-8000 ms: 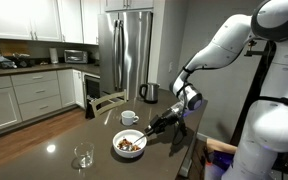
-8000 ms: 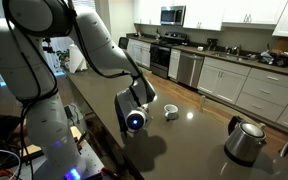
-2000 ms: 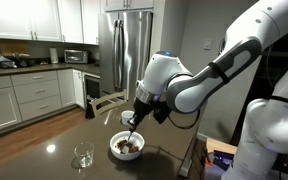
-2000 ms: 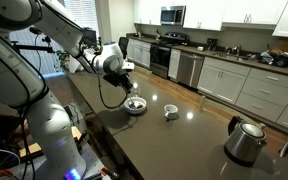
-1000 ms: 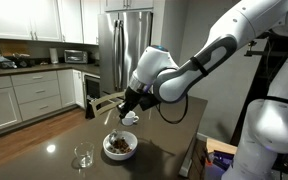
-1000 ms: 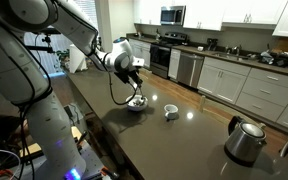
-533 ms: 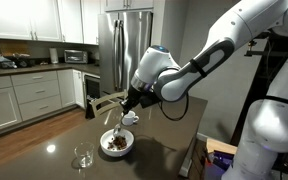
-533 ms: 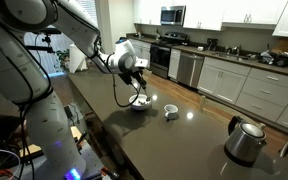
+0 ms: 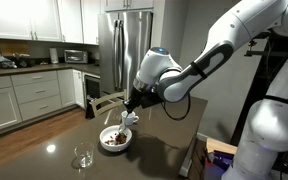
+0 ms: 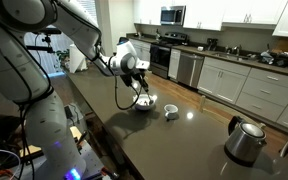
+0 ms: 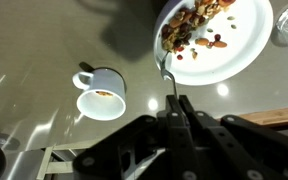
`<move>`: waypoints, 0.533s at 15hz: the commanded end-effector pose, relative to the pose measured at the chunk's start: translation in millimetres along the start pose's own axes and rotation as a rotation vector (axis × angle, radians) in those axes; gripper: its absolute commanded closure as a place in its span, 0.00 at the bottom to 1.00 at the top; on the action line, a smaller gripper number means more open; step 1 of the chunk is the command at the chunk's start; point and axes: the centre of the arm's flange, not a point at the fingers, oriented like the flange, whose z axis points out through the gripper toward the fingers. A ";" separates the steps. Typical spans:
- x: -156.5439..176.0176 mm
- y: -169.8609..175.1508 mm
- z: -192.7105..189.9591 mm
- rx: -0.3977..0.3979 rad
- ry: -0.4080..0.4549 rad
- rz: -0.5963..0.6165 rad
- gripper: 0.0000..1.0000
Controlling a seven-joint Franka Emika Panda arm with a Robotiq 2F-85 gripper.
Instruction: Use the spoon to stir the contents in the white bowl
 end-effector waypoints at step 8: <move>-20.8 17.1 1.4 -0.122 -0.071 0.032 0.95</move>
